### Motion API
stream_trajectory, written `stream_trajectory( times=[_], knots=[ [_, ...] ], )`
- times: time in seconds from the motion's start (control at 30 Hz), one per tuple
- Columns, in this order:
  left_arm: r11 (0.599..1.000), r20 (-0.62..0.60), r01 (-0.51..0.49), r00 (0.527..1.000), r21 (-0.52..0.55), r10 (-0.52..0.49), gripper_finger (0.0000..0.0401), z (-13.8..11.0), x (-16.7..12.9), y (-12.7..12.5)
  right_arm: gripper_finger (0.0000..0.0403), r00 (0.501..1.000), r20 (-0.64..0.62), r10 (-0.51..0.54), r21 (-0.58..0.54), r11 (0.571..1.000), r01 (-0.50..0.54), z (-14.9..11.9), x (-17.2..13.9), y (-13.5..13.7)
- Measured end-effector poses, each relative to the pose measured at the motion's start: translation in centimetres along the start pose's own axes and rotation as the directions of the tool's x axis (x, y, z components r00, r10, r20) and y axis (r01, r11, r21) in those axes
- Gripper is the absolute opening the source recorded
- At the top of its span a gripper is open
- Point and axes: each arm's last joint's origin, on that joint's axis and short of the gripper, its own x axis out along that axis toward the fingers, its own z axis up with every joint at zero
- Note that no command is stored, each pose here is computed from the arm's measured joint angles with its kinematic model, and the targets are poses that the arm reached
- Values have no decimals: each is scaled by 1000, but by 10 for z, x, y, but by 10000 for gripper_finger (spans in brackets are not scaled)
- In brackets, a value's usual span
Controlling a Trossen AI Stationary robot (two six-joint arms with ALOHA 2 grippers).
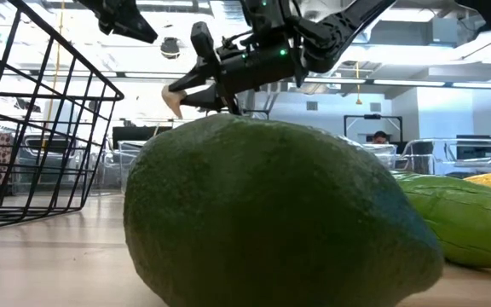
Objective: Sort produce into baskets
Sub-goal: Put the white garlic into the middle left transparent bin
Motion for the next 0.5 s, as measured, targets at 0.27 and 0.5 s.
stream_trajectory(
  times=[0.27,0.5],
  knots=[
    [1000,-4,7,1000,1,-7,171,0,2,0,132,995,102,7,8,1000,-8,25,1,-13],
    [1000,-4,7,1000,1,-7,171,0,2,-1,137,994,100,-41,-102,994,51,43,4,-20]
  ],
)
